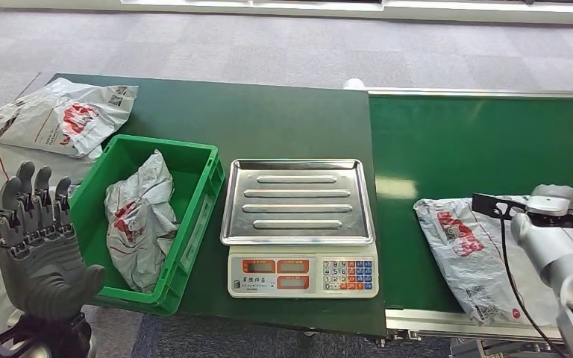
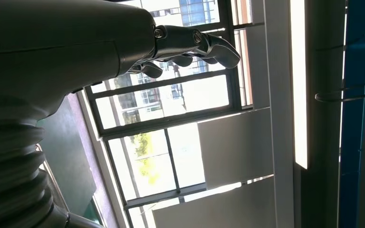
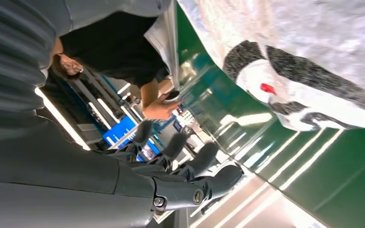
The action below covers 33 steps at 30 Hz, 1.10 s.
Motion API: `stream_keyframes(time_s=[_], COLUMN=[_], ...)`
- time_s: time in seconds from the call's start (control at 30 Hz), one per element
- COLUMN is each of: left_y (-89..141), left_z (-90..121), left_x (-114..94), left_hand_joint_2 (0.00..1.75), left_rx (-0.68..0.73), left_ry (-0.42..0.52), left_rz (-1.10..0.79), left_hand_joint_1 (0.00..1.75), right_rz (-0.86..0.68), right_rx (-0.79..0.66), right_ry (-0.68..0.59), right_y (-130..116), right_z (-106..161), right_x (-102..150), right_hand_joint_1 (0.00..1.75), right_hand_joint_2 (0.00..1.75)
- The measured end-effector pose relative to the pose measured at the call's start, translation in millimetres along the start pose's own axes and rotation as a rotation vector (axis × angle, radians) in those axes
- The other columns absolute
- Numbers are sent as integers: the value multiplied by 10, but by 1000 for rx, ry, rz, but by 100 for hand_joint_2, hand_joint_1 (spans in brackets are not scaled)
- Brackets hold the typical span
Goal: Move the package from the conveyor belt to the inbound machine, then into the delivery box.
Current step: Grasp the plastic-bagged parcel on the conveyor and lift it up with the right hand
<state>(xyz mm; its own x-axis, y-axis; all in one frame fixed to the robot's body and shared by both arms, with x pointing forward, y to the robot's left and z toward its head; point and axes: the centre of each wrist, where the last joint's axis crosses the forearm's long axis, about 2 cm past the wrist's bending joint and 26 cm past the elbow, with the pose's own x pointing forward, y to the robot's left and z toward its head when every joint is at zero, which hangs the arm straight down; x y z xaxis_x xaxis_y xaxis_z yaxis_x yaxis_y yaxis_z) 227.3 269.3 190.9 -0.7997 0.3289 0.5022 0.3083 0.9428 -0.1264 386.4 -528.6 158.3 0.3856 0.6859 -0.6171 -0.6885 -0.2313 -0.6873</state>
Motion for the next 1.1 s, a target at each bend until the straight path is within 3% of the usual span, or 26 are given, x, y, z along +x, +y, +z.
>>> stream_keyframes(time_s=[0.2,0.33,0.4,0.53,0.6,0.77,0.8,0.9,0.93,1.1], left_y=[-6,-9,-8,-3,3,31,32,37,39,42], left_z=[0,-4,-7,-22,-34,-47,-49,-48,-47,-37], left_x=[-2,-4,-5,-5,-6,-1,-2,1,2,12], left_hand_joint_2=[175,175,175,175,175,175,175,175,175,175], left_rx=[-1,-5,-8,-29,-36,-35,-34,-30,-29,-28], left_ry=[-1,-1,-2,-7,-11,-14,-14,-14,-14,-14], left_rz=[4,7,9,25,29,16,14,9,8,8], left_hand_joint_1=[0,0,0,0,0,0,0,0,0,0], right_rz=[20,37,14,-81,-94,-94,-97,-107,-109,-102], right_rx=[68,196,278,383,394,384,380,368,363,298], right_ry=[16,-77,-232,-728,-819,-877,-894,-956,-978,-1046], right_y=[71,169,209,228,209,173,178,215,233,345], right_z=[-23,-20,-12,15,33,68,75,101,114,194], right_x=[-58,-40,-23,39,84,177,195,267,300,493], right_hand_joint_1=[0,0,0,0,0,0,28,159,175,175], right_hand_joint_2=[175,175,175,175,175,175,175,175,175,175])
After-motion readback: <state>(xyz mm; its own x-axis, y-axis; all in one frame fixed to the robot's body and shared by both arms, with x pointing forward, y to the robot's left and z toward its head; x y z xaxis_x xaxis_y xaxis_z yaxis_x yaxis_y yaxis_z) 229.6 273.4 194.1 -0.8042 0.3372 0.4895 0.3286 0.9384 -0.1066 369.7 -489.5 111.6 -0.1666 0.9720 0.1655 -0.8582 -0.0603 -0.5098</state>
